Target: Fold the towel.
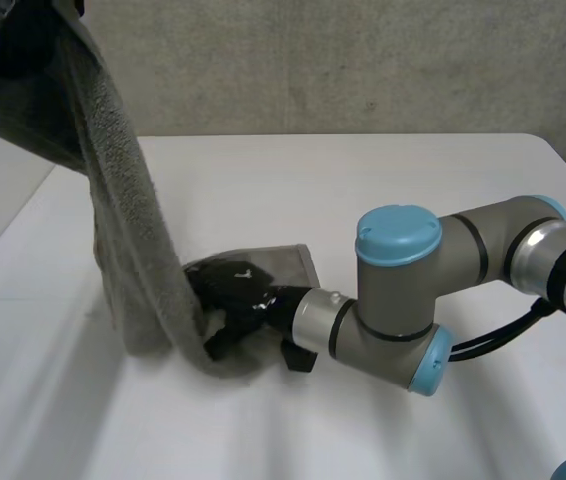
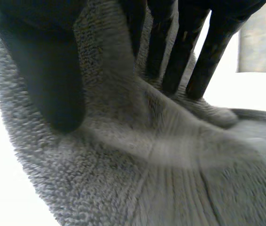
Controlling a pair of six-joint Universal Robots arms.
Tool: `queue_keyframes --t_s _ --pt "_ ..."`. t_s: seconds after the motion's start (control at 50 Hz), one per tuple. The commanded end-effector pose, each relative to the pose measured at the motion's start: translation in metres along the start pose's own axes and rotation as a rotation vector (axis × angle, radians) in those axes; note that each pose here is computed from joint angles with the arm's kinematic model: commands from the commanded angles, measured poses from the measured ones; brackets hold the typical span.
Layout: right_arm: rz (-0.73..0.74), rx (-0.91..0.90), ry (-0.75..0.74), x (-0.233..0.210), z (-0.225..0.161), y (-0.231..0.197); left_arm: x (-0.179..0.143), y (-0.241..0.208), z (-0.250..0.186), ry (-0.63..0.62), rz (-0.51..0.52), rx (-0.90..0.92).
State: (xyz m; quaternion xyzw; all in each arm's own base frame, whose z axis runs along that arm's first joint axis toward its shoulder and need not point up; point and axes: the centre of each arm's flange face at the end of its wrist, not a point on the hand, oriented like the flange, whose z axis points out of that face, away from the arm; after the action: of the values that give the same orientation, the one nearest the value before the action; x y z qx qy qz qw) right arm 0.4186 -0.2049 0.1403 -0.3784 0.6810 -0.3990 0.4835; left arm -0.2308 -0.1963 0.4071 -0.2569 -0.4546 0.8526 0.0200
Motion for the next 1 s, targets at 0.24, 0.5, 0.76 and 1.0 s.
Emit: queue_keyframes --t_s 0.24,0.5,0.76,1.0 --pt "-0.384 0.285 0.588 0.07 -0.077 -0.132 -0.001 0.031 0.011 -0.006 0.008 -0.078" --pt "-0.745 0.321 0.802 0.005 -0.166 -0.152 0.025 0.099 0.013 0.064 -0.024 -0.267" --pt "-0.822 -0.336 0.737 0.006 -0.169 -0.032 0.071 0.172 -0.024 0.198 -0.081 -0.524" --pt "-0.561 -0.336 0.747 0.043 -0.161 -0.016 0.105 0.195 -0.057 0.308 -0.109 -0.644"
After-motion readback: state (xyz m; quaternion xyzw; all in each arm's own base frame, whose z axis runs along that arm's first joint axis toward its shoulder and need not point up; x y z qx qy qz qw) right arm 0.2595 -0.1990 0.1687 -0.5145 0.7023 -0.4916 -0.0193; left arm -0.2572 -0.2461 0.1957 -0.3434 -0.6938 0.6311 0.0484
